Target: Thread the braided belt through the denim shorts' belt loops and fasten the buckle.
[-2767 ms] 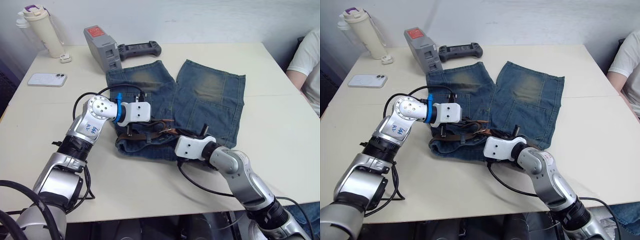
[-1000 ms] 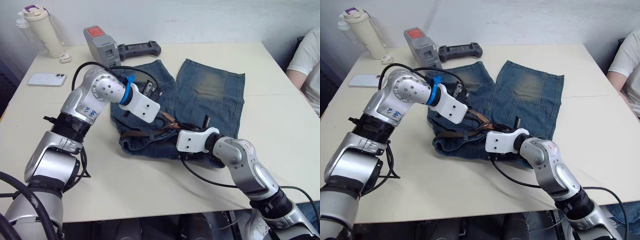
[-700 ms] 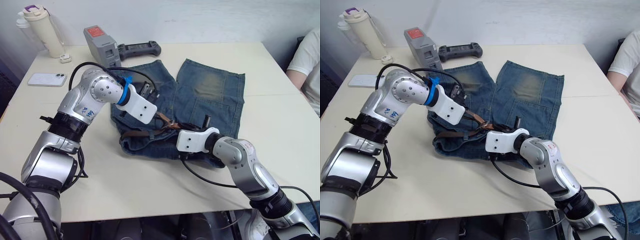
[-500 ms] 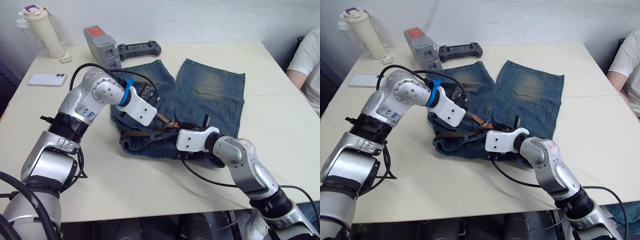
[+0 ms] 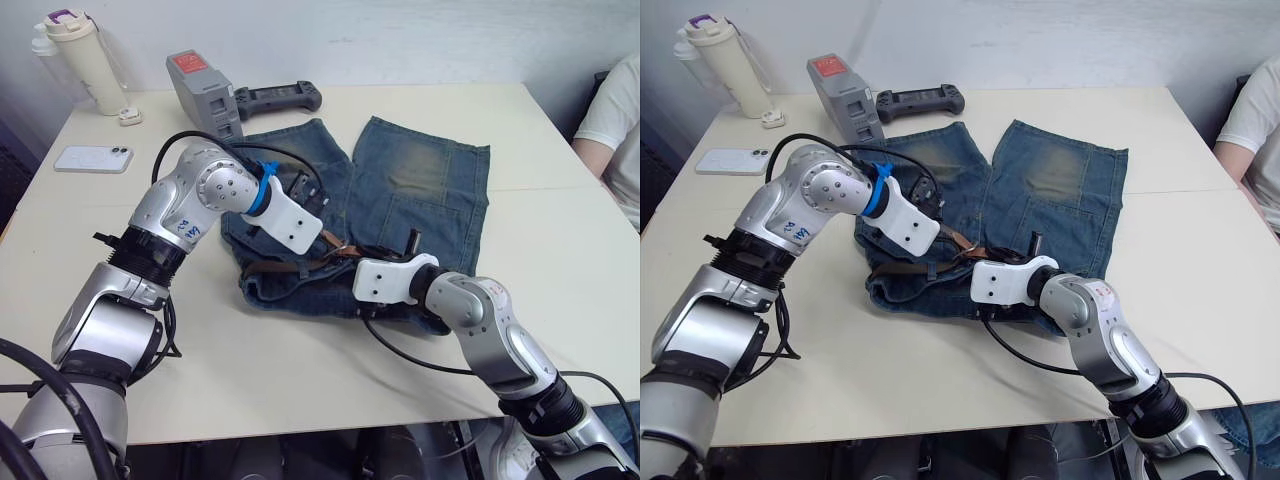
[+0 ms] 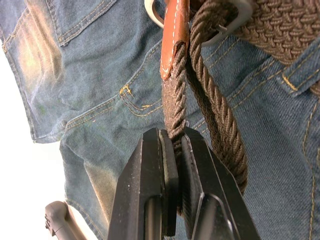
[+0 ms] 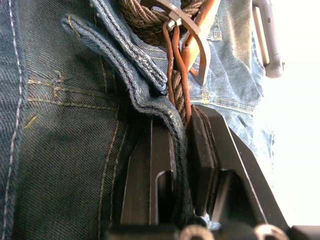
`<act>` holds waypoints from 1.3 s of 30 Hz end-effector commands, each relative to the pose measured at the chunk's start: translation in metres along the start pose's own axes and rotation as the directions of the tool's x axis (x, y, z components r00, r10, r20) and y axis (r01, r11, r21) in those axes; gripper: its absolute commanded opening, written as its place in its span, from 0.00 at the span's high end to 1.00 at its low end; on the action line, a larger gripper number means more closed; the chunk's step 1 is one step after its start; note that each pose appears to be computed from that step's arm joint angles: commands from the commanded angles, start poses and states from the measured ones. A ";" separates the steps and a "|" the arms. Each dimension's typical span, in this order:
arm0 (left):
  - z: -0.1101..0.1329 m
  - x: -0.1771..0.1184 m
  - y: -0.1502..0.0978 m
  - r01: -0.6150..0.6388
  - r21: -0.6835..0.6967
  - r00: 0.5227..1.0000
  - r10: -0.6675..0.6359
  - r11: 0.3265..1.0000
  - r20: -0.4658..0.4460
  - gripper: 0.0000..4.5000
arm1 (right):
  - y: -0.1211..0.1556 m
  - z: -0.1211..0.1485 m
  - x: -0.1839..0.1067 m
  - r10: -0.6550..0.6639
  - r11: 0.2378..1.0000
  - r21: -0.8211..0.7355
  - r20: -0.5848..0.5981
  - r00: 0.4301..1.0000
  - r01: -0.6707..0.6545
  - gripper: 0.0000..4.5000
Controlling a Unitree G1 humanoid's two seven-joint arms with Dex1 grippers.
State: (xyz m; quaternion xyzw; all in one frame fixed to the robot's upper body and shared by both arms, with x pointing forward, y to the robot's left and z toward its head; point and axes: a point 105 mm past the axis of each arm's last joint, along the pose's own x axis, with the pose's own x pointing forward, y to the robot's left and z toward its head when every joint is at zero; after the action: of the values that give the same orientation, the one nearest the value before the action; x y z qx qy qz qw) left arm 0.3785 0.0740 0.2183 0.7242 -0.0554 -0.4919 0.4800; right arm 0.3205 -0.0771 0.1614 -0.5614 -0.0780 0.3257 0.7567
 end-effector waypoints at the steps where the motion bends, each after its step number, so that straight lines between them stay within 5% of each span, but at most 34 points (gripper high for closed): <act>1: 0.014 -0.003 0.004 -0.013 0.004 0.999 0.013 1.000 0.046 1.00 | -0.019 0.002 -0.006 -0.070 0.997 -0.011 0.009 0.997 0.070 0.99; 20: 0.054 0.004 -0.019 0.130 -0.153 0.977 -0.101 0.980 0.187 1.00 | -0.023 0.003 -0.007 -0.087 0.996 0.020 0.008 0.996 0.086 0.99; 39: 0.085 0.012 -0.021 0.178 -0.281 0.944 -0.082 0.943 0.321 1.00 | -0.011 0.011 -0.007 -0.022 0.988 0.154 0.032 0.999 0.016 0.99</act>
State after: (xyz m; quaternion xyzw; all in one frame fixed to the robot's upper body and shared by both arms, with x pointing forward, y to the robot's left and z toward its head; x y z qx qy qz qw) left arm 0.3387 0.0583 0.1808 0.5785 0.0679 -0.5760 0.5735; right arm 0.3199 -0.0844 0.1622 -0.5065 -0.0376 0.3309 0.7953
